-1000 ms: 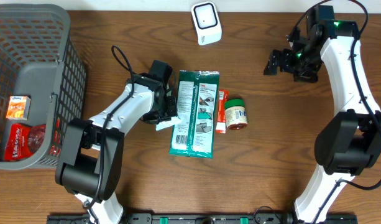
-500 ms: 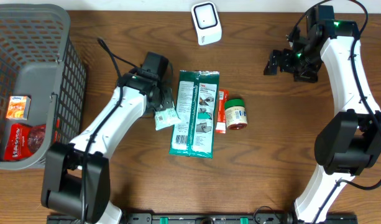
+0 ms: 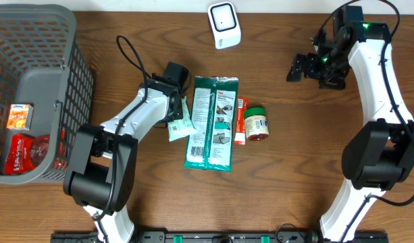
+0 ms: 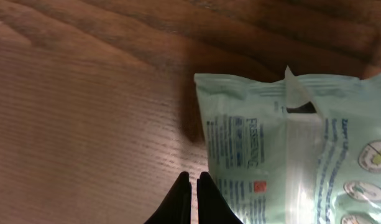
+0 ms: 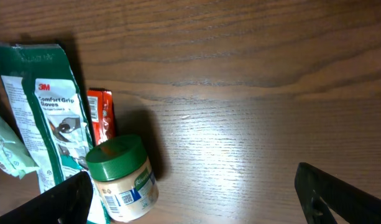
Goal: Scan the item barcode
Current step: 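Lower the pale green pack left of the glove pack and release, then reach the left gripper into the basket and grasp the red sweets bag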
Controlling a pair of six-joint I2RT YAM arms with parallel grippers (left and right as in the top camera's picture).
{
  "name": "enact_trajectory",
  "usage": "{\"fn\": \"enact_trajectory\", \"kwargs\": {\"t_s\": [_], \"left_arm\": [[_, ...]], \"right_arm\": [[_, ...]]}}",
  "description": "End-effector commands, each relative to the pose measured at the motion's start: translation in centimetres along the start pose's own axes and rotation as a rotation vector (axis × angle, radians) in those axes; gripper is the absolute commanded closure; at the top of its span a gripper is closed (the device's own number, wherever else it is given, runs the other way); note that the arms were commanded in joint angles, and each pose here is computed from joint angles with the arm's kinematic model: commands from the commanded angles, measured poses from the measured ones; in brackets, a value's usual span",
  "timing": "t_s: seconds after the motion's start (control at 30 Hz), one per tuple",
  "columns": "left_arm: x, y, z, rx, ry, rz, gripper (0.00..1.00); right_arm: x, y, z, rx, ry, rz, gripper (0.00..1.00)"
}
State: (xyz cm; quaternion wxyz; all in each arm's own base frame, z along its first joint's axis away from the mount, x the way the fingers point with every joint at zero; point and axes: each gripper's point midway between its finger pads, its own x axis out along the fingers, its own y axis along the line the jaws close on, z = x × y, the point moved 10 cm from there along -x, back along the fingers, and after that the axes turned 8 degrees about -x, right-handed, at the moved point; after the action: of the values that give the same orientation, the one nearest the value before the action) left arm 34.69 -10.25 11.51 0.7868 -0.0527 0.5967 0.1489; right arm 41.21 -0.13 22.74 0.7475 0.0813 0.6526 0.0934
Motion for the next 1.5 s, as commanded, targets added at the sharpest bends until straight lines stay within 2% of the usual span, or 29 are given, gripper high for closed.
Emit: {"fn": "enact_trajectory", "kwargs": {"t_s": [0.0,0.13,0.57,0.67,0.77,0.83,0.9,0.97,1.07,1.17,1.37,1.47], "left_arm": [[0.0,-0.2,0.1,-0.014,0.013,-0.046,0.92],[-0.1,-0.8,0.1,-0.015,0.026,-0.109,0.92],[-1.5,-1.1,1.2,0.016,-0.036,-0.146,0.92],[-4.7,-0.8,2.3,0.028,-0.100,-0.184,0.92],[-9.4,-0.1,3.9,0.059,-0.179,-0.220,0.83],[-12.9,1.0,5.1,0.041,-0.235,-0.228,0.73],[-17.2,3.0,6.4,-0.010,-0.318,-0.220,0.54],[-20.5,5.2,7.5,-0.070,-0.396,-0.209,0.47],[-24.2,9.3,8.7,-0.195,-0.498,-0.185,0.46],[-25.6,14.2,9.3,-0.374,-0.545,-0.148,0.45],[-23.0,23.5,9.1,-0.748,-0.455,0.017,0.45],[-20.7,26.8,8.7,-0.891,-0.399,0.081,0.45]], "right_arm": [[-0.5,0.0,0.2,-0.003,-0.018,0.003,0.01],[-0.5,0.0,0.2,-0.003,-0.018,0.003,0.01],[-0.5,0.0,0.2,-0.003,-0.019,0.004,0.01],[-0.5,0.0,0.2,-0.003,-0.018,0.003,0.01],[-0.5,0.0,0.2,-0.004,-0.018,0.003,0.01],[-0.5,0.0,0.2,-0.003,-0.018,0.003,0.01],[-0.5,0.0,0.2,-0.003,-0.019,0.003,0.01],[-0.5,0.0,0.2,-0.004,-0.018,0.003,0.01],[-0.5,0.1,0.2,-0.005,-0.018,0.004,0.01],[-0.5,0.1,0.2,-0.005,-0.018,0.003,0.01],[-0.5,0.1,0.2,-0.005,-0.018,0.003,0.01],[-0.5,0.1,0.2,-0.005,-0.018,0.003,0.01]]}}
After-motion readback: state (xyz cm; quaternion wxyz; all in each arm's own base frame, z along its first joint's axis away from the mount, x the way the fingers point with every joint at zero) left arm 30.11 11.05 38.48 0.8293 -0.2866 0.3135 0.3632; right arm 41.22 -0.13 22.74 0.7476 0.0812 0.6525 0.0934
